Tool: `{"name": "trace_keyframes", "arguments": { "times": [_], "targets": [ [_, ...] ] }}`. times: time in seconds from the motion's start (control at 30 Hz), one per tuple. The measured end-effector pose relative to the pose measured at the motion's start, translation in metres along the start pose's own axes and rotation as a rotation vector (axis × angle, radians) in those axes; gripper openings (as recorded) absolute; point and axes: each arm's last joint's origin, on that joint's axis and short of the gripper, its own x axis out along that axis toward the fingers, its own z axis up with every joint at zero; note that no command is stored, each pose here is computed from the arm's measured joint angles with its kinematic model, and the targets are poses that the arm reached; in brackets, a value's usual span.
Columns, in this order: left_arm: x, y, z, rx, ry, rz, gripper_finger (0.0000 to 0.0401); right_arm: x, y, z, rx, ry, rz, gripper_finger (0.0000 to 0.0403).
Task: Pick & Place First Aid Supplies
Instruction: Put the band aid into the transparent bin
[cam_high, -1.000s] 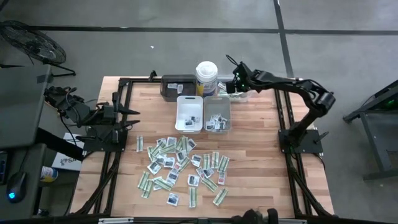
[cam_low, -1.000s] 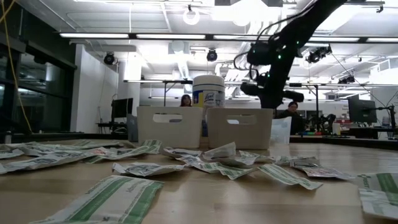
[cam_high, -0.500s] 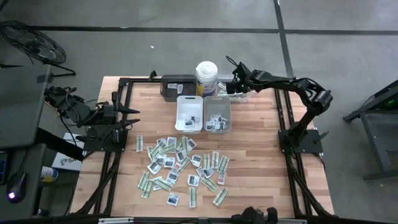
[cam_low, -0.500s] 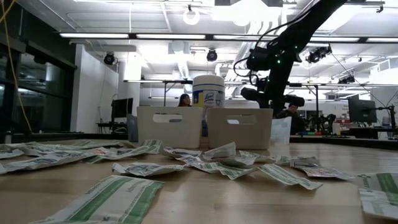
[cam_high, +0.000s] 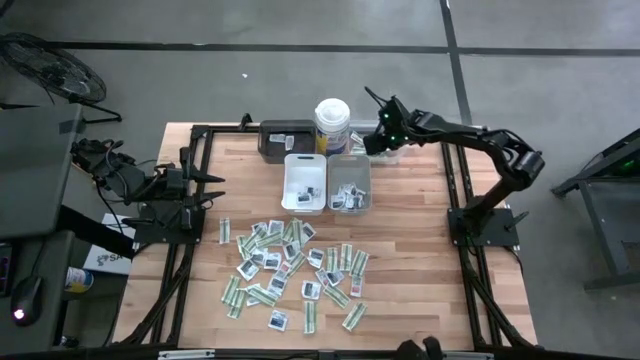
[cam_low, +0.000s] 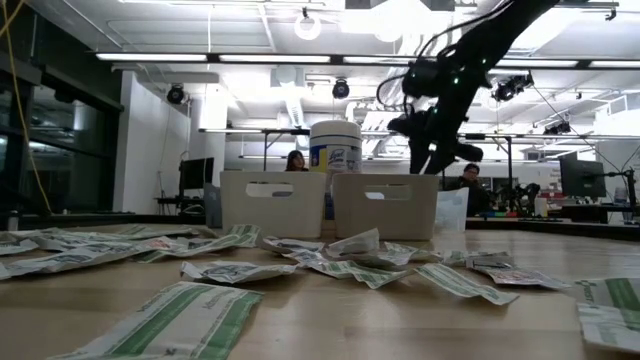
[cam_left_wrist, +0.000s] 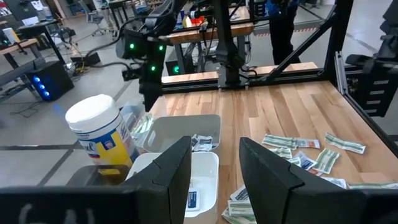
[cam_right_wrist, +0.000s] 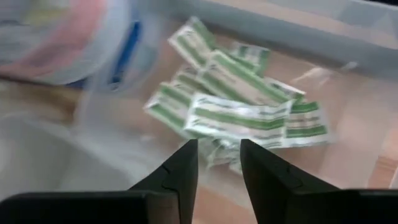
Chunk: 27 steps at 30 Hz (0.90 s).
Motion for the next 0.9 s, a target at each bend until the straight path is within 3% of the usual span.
{"name": "trace_keyframes", "arguments": {
  "times": [0.47,0.73,0.9],
  "targets": [
    [0.0,-0.001,0.0,0.003,0.004,-0.021,0.0133,-0.049,0.037,-0.041,-0.185,0.205,0.254,0.0113],
    [0.0,-0.002,0.0,0.002,0.006,-0.081,0.0133,-0.064,0.088,-0.092,-0.424,0.308,0.377,0.0113],
    [0.0,-0.004,-0.001,0.003,0.008,-0.127,0.0133,-0.076,0.116,-0.132,-0.553,0.289,0.357,0.0113]
  ]
}}
